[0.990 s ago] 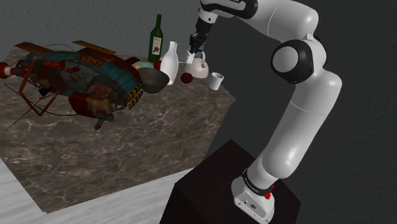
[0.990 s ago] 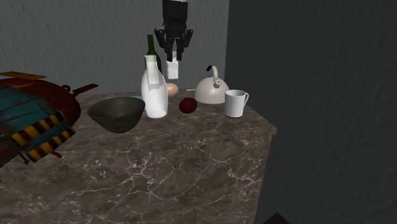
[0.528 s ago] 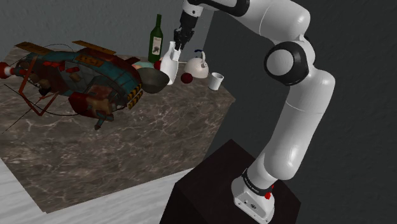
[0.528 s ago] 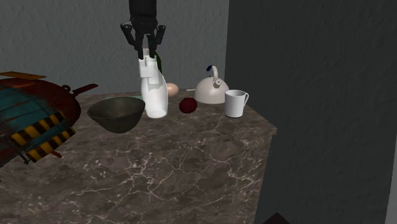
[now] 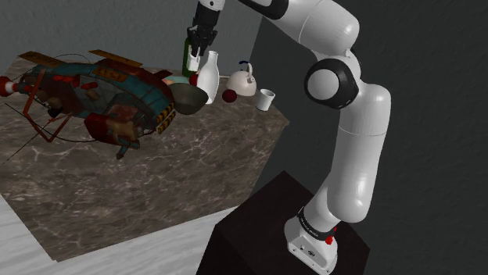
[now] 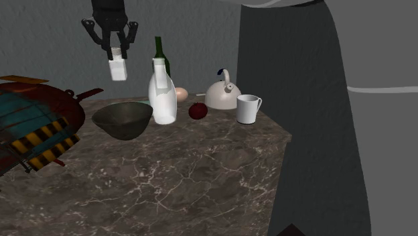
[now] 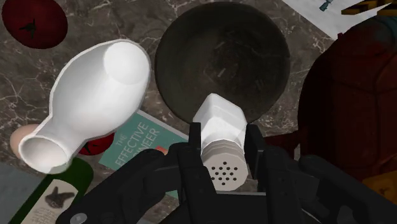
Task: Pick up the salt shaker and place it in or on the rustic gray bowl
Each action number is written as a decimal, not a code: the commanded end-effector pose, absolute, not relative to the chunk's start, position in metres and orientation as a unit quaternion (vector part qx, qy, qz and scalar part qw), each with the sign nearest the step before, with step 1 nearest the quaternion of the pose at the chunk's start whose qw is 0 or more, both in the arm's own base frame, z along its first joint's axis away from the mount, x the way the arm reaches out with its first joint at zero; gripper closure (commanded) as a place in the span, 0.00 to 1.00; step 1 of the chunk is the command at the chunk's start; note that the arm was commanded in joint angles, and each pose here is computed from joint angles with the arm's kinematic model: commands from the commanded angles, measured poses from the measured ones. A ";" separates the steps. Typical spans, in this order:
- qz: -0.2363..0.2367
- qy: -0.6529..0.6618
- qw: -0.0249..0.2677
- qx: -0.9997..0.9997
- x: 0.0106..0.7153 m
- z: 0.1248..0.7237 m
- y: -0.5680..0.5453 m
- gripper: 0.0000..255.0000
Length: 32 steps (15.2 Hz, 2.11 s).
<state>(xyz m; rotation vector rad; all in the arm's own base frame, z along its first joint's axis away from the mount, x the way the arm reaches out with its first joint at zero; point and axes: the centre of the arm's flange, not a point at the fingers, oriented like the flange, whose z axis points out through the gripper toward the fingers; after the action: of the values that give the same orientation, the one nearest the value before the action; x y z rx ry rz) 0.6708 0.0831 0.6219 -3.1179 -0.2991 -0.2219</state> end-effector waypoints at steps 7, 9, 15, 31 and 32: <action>-0.071 -0.095 0.001 -0.993 0.674 0.590 0.094 1.00; -0.071 -0.095 0.001 -0.993 0.674 0.579 0.094 1.00; -0.071 -0.095 0.001 -0.993 0.674 0.547 0.094 1.00; -0.071 -0.095 0.001 -0.993 0.674 0.521 0.094 0.00; -0.071 -0.095 0.001 -0.993 0.674 0.521 0.094 0.00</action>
<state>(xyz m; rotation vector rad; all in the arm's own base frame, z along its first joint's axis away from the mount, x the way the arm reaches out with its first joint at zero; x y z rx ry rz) 0.6740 0.0936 0.5209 -3.1180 -0.2972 -0.2225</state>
